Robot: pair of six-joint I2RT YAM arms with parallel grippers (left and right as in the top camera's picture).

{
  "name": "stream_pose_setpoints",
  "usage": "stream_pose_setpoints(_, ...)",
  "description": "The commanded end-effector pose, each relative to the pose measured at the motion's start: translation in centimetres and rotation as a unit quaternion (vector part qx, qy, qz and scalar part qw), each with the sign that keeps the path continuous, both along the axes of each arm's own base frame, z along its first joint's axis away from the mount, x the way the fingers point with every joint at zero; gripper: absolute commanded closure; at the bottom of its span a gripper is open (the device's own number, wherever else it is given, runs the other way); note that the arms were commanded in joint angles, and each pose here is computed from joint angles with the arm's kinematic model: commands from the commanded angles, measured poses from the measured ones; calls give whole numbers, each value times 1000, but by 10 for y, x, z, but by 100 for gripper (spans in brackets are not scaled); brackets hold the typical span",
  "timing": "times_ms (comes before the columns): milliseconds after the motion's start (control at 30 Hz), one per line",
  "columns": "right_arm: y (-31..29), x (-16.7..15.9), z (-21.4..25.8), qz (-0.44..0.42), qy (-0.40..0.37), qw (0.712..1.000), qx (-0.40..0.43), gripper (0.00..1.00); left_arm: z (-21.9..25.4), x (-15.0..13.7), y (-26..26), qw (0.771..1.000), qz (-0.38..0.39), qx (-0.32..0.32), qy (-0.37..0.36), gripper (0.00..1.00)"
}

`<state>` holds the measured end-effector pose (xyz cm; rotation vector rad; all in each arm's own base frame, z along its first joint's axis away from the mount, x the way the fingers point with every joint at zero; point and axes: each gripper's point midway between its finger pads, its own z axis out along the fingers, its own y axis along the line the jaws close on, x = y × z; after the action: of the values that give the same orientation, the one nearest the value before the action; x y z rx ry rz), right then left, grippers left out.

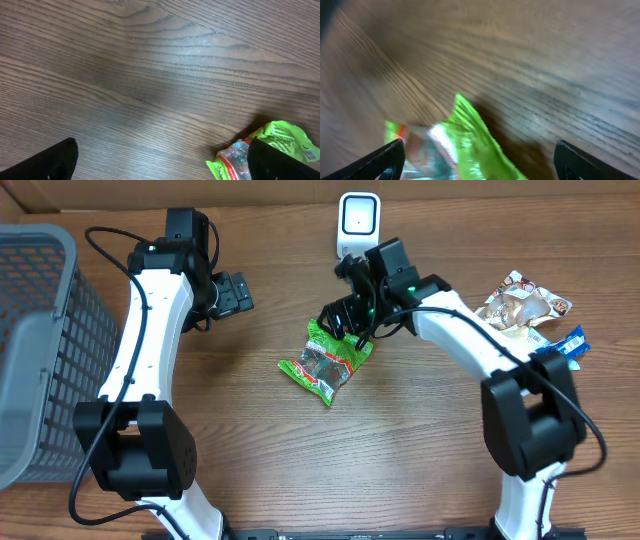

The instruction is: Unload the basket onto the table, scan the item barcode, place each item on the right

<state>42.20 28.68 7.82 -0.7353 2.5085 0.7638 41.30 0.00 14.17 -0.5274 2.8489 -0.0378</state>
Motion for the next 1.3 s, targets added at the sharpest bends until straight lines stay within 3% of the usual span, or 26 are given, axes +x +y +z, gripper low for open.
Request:
stream_pose_setpoints(0,8,-6,-22,75,-16,997,-4,4,2,4,3,1000,9,4,-5,0)
stream_pose_setpoints(167,8,-18,-33,82,16,996,-3,8,2,4,3,1000,9,4,-5,0)
stream_pose_setpoints(233,13,-28,-36,88,44,995,14,14,2,4,3,1000,9,4,-5,0)
stream_pose_setpoints(367,17,-42,-44,50,115,992,24,36,2,4,3,1000,9,4,-5,0)
stream_pose_setpoints(467,19,-53,-48,14,163,986,22,40,2,4,3,1000,9,4,-5,0)
stream_pose_setpoints(700,16,-72,-56,-54,241,969,-7,96,2,4,3,1000,9,4,-5,0)
stream_pose_setpoints(967,-27,-49,-70,-288,321,901,-37,96,2,4,3,1000,9,4,-5,0)
stream_pose_setpoints(1200,-46,-34,-67,-281,313,907,-18,95,2,4,3,1000,9,4,-5,0)
stream_pose_setpoints(1267,-46,-33,-63,-258,313,914,-5,84,2,4,3,1000,9,4,-5,0)
